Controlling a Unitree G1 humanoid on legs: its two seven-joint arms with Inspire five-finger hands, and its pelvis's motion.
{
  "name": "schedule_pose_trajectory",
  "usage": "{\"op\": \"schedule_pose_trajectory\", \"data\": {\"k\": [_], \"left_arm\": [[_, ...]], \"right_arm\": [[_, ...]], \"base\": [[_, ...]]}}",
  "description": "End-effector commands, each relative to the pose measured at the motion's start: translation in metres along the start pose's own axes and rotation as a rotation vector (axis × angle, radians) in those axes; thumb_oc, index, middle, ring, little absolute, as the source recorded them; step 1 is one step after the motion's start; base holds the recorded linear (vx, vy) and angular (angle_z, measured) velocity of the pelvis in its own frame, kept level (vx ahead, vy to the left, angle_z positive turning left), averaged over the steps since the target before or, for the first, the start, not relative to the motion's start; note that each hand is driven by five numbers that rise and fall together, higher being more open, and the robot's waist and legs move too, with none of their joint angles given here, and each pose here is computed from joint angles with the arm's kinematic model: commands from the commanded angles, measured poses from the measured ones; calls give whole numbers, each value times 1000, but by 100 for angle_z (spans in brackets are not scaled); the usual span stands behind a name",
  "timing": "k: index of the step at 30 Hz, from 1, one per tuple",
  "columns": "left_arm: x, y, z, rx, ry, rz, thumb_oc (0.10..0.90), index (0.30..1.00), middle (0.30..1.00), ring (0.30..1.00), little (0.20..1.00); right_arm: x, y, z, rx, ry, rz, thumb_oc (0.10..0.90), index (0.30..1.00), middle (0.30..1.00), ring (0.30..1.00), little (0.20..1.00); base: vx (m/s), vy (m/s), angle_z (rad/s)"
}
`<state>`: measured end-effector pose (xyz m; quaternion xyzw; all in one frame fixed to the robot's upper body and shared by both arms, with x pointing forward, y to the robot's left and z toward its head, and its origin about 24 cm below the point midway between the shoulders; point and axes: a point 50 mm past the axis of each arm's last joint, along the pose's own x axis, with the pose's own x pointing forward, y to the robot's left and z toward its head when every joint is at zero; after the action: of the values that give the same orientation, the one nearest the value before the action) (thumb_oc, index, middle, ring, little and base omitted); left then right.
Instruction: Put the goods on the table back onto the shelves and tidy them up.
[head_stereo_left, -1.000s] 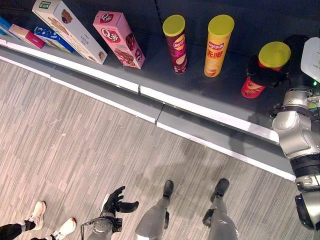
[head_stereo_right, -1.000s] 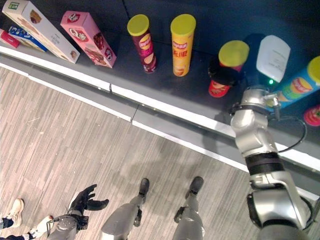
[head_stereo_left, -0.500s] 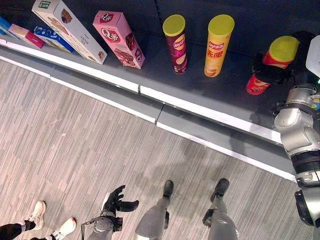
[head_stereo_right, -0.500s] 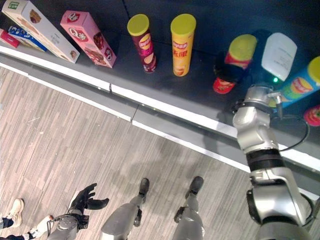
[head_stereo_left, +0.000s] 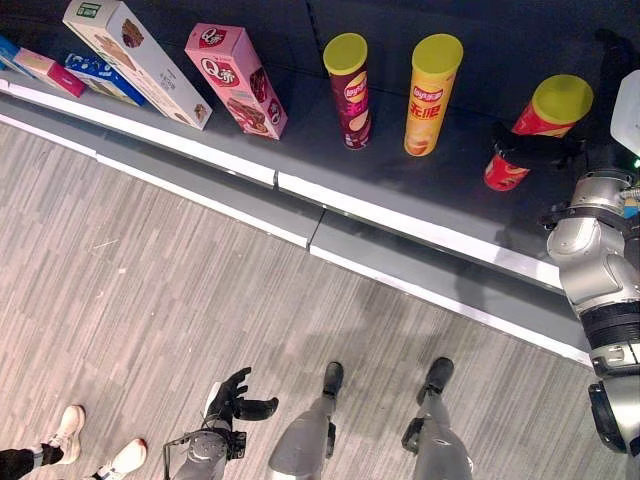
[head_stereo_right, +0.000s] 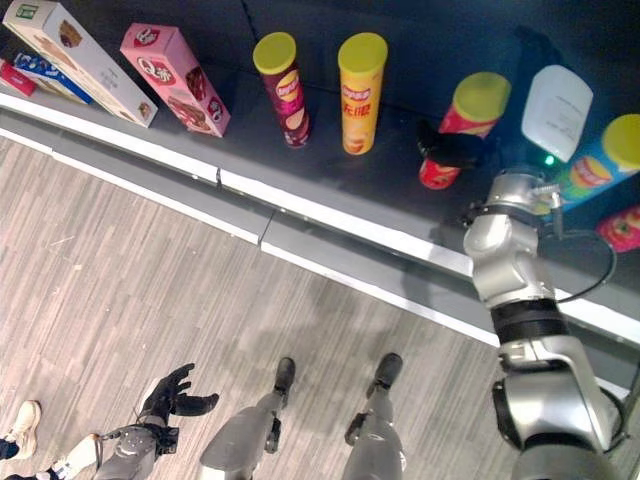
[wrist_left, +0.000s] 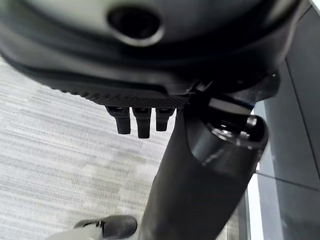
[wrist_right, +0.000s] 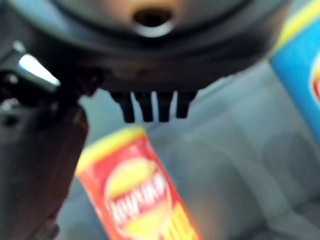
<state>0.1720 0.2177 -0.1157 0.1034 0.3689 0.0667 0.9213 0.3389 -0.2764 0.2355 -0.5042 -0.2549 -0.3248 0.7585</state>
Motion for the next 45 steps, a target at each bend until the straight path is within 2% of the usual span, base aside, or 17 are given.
{"op": "schedule_pose_trajectory", "data": {"k": [1,6,7,10,12,13,22,28,29,30,31,34,38,39,45], "left_arm": [[-6,31,-21,155,65,62,800,900,900,900,900],[-9,36,-35,188,131,67,800,900,900,900,900],[-11,40,-40,215,157,79,800,900,900,900,900],[-12,45,-46,252,185,92,800,900,900,900,900],[-14,66,-50,306,226,121,800,900,900,900,900],[-14,71,-50,311,231,128,800,900,900,900,900],[-22,85,-58,269,254,147,800,900,900,900,900],[-28,86,-68,197,277,149,800,900,900,900,900],[-31,80,-77,170,314,137,800,900,900,900,900],[-30,79,-77,172,314,135,800,900,900,900,900],[-31,73,-78,156,316,121,800,900,900,900,900],[-30,66,-77,141,305,106,800,900,900,900,900],[-25,55,-70,112,274,94,800,900,900,900,900],[-21,50,-61,86,229,88,800,900,900,900,900],[-17,39,-57,100,218,58,800,900,900,900,900]], "right_arm": [[8,-16,25,40,-132,-121,800,900,900,900,900],[-29,7,25,134,-124,61,800,900,900,900,900],[-43,9,29,201,-134,116,800,900,900,900,900],[-57,12,31,277,-138,195,800,900,900,900,900],[-82,18,46,493,-188,406,800,900,900,900,900],[-87,18,45,525,-187,452,800,900,900,900,900],[-100,7,26,613,-176,703,800,900,900,900,900],[-83,-14,19,641,-172,629,800,900,900,900,900],[-73,-34,12,645,-165,535,800,900,900,900,900],[-73,-35,11,643,-164,534,800,900,900,900,900],[-66,-52,7,649,-174,449,800,900,900,900,900],[-61,-67,3,636,-179,359,800,900,900,900,900],[-49,-90,-14,528,-144,188,800,900,900,900,900],[-39,-97,-10,489,-170,115,800,900,900,900,900],[-27,-105,-15,450,-148,23,800,900,900,900,900]], "base": [[30,148,-17],[21,164,-35],[-2,252,-27],[-51,190,-62],[-158,147,-77],[-95,36,-94],[-102,-80,-88],[9,-263,-128],[110,-401,-111],[153,-569,-74],[59,-269,-40],[71,-309,-3],[71,-315,-34],[49,-253,-35],[40,-47,-48]]}}
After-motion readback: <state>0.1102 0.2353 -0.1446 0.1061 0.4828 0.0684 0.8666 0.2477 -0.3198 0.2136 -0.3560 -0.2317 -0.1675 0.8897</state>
